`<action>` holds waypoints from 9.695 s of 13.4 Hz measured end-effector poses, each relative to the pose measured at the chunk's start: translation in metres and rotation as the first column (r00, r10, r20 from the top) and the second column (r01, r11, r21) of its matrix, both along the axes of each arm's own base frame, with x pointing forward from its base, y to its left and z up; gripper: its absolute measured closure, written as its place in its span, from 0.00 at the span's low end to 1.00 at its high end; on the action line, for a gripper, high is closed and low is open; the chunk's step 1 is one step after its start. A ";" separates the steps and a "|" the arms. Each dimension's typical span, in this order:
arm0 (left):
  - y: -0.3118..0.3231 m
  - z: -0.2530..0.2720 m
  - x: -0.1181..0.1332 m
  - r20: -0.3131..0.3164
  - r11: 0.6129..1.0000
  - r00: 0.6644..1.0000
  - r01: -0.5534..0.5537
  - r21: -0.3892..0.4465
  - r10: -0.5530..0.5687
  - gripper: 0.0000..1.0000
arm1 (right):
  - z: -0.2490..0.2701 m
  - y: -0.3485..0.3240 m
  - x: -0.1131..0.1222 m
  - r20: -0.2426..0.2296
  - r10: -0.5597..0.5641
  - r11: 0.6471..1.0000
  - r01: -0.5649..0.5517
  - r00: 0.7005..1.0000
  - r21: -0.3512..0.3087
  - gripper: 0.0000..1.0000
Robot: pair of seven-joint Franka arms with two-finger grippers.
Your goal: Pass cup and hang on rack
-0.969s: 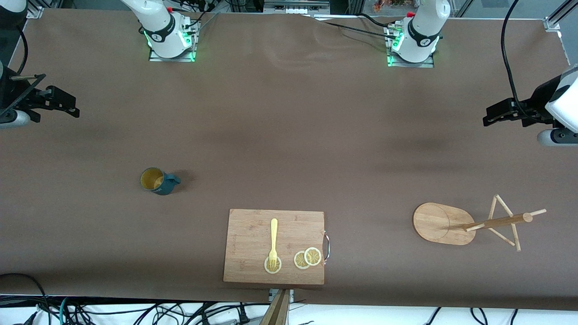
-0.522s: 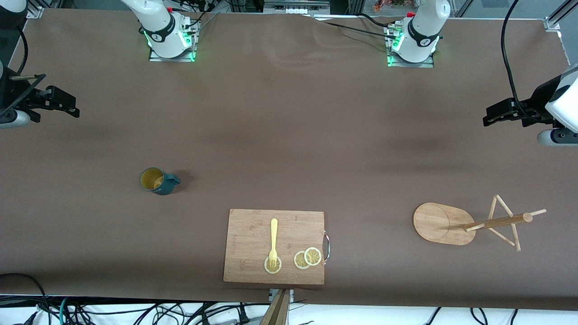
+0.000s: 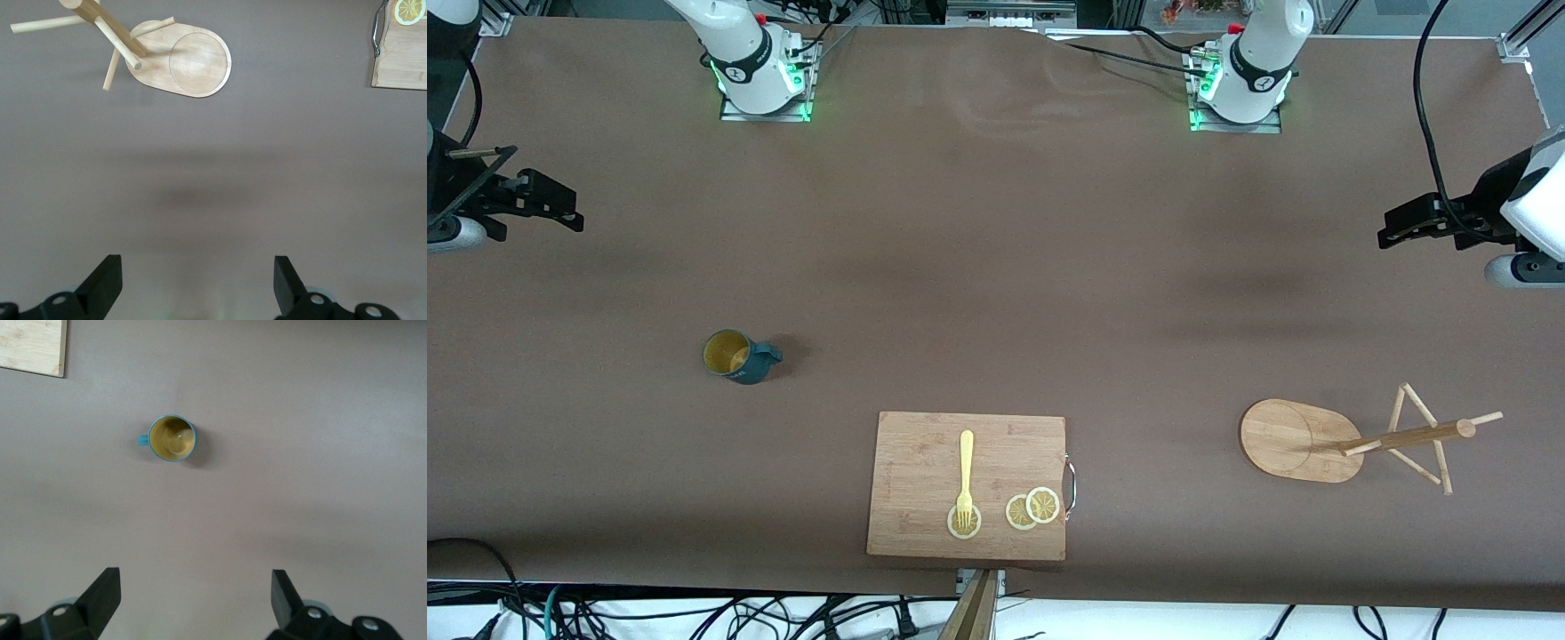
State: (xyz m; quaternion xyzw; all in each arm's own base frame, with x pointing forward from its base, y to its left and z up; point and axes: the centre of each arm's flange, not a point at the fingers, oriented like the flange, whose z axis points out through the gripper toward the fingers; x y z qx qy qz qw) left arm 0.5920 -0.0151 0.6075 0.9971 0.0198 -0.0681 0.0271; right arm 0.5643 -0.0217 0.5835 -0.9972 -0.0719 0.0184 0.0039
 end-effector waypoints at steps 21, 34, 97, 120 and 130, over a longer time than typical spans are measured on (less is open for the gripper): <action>0.000 0.000 0.000 0.000 1.000 1.000 0.000 0.000 0.000 0.00 | 0.000 0.005 0.000 0.000 0.008 1.000 -0.008 1.000 0.001 0.00; 0.000 -0.001 0.001 -0.001 1.000 1.000 0.000 0.000 0.000 0.00 | -0.121 0.073 0.006 -0.092 0.042 0.999 -0.042 0.995 -0.006 0.00; 0.011 -0.010 0.010 -0.011 1.000 1.000 -0.018 -0.002 0.017 0.00 | -0.349 0.613 -0.112 0.218 -0.480 0.876 0.477 0.850 0.070 0.89; -0.039 -0.159 -0.014 0.325 0.356 0.533 0.808 -0.470 -0.781 0.00 | -0.037 0.077 0.077 -0.050 -0.091 0.989 0.085 0.995 -0.120 0.00; -0.045 -0.295 -0.052 0.716 0.188 0.397 0.915 -0.356 -0.574 0.00 | -0.021 -0.007 0.024 -0.106 0.039 0.996 -0.047 0.994 -0.072 0.00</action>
